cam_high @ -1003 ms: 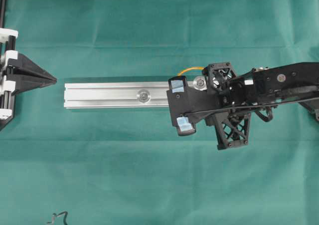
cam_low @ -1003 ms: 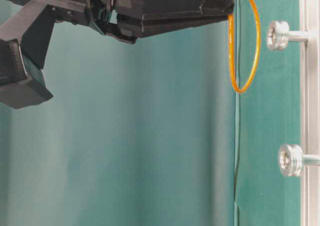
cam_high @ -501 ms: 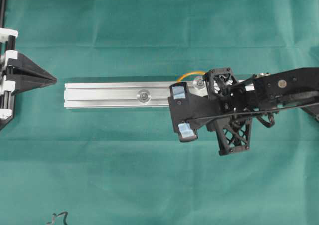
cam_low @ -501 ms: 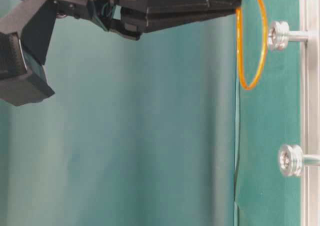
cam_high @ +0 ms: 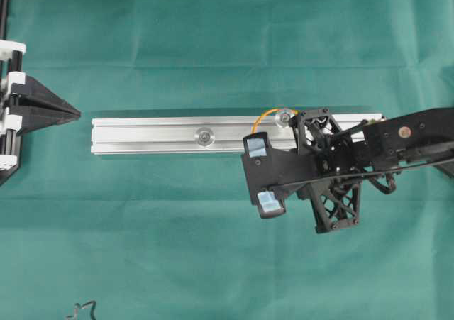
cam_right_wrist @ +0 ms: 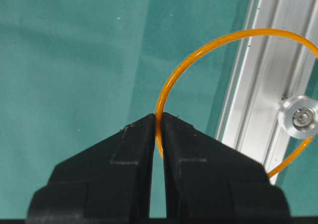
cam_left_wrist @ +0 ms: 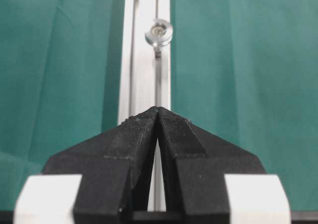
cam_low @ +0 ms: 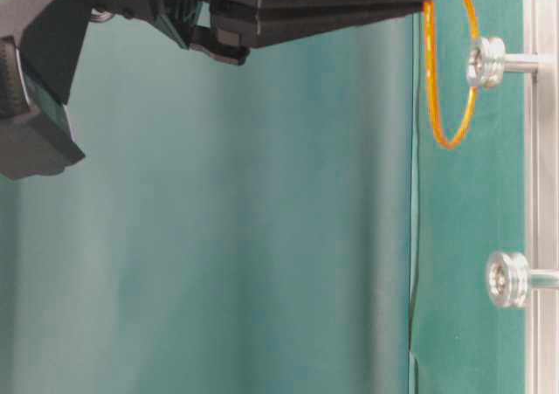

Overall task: Hook the rubber onto the shaft.
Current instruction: 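Loop the band over the right metal peg with the right gripper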

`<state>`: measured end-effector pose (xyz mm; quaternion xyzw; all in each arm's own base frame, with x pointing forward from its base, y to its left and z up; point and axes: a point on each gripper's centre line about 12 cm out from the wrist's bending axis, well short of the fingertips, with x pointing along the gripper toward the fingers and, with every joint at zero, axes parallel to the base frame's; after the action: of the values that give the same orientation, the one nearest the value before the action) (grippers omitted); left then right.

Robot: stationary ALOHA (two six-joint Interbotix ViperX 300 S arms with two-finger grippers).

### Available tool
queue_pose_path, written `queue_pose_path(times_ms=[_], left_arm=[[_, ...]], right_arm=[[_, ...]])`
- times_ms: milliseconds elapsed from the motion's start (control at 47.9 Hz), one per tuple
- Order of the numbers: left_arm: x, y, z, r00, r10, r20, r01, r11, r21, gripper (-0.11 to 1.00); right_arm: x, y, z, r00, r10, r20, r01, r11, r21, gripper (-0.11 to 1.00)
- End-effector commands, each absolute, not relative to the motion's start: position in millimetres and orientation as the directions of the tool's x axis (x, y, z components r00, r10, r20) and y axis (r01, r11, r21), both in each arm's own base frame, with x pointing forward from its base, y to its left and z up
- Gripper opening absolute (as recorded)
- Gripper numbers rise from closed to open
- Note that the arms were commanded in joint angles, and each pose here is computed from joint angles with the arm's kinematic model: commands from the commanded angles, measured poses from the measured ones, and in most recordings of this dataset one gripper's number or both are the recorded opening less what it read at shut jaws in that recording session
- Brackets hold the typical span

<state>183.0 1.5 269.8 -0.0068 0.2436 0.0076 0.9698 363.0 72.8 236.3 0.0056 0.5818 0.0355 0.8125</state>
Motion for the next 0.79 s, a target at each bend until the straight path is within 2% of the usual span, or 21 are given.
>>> queue_pose_path(times_ms=[0, 773], left_arm=[[185.8, 1.5, 279.2, 0.893, 0.012, -0.451, -0.018, 1.0, -0.01, 0.02], [185.9, 1.5, 278.3, 0.891, 0.012, -0.454, -0.018, 1.0, -0.01, 0.02]], right_arm=[[363.2, 78.1, 244.7, 0.345, 0.079, -0.935, -0.061, 0.996, 0.062, 0.08], [360.2, 93.0, 244.3, 0.341, 0.104, -0.934, -0.09, 0.993, 0.078, 0.08]])
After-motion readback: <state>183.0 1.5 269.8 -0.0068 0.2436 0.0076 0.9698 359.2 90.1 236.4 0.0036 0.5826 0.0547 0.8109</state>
